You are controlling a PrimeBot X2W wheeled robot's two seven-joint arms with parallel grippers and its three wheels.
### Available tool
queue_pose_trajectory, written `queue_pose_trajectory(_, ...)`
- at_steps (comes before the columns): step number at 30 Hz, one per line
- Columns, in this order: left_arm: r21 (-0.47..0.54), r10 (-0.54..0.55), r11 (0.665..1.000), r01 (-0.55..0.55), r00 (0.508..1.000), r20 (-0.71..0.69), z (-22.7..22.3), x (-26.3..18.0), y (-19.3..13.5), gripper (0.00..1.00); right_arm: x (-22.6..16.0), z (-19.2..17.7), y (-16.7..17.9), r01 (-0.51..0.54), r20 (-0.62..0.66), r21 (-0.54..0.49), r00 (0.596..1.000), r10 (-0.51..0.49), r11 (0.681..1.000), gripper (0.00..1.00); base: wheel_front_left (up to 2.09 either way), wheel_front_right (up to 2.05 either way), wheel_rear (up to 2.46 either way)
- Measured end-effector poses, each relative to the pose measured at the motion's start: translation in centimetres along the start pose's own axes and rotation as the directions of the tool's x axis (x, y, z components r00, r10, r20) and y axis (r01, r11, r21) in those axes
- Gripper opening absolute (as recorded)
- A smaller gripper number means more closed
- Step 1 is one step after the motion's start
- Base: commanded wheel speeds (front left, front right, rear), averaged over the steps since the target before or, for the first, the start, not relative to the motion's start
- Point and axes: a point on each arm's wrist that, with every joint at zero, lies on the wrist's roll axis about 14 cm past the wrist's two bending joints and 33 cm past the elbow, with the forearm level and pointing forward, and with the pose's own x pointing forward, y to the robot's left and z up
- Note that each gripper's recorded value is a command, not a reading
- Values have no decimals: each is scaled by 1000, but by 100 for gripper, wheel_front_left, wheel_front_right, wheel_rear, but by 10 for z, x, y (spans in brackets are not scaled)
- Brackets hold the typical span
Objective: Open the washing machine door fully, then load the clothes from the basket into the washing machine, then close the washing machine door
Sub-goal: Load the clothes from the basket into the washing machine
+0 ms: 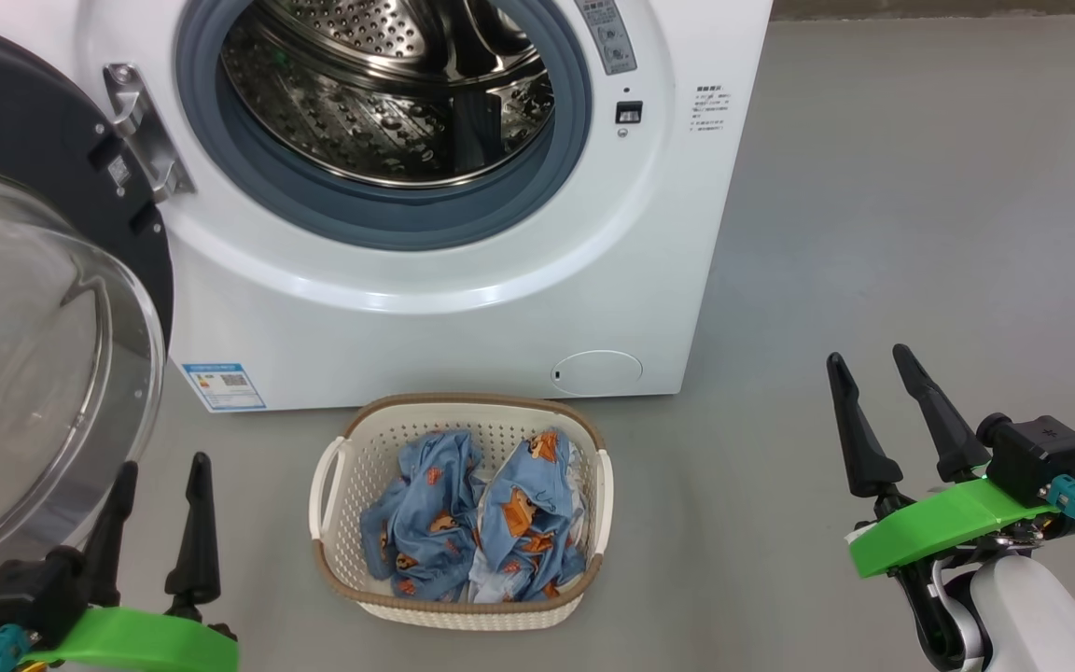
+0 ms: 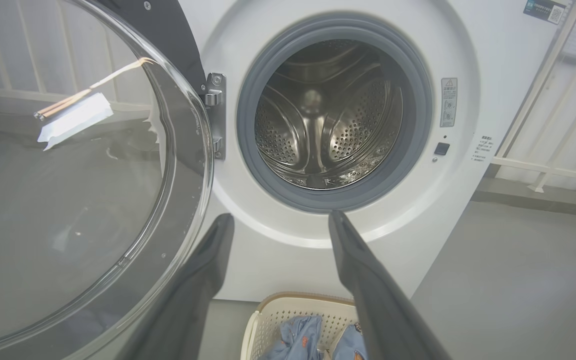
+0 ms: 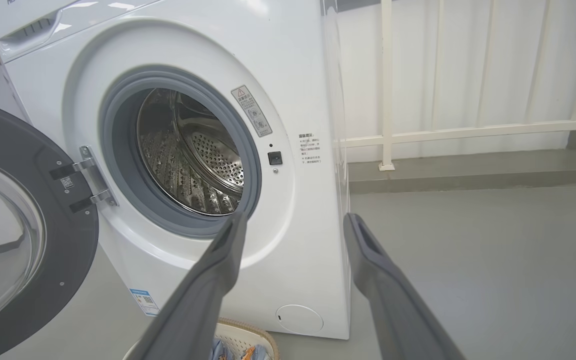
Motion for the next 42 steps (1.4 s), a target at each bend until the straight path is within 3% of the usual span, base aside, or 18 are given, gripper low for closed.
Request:
queue_pose_trajectory(26, -18, 12, 1000, -12, 1000, -12, -4, -1, 4, 100, 3, -5, 3, -7, -11, 4, 1000, 7, 1000, 100, 104, -104, 0)
queue_pose_trajectory(42, -19, 8, 1000, -8, 1000, -12, -4, -2, 4, 100, 3, -5, 5, -16, -13, 3, 1000, 16, 1000, 100, 12, -12, 0)
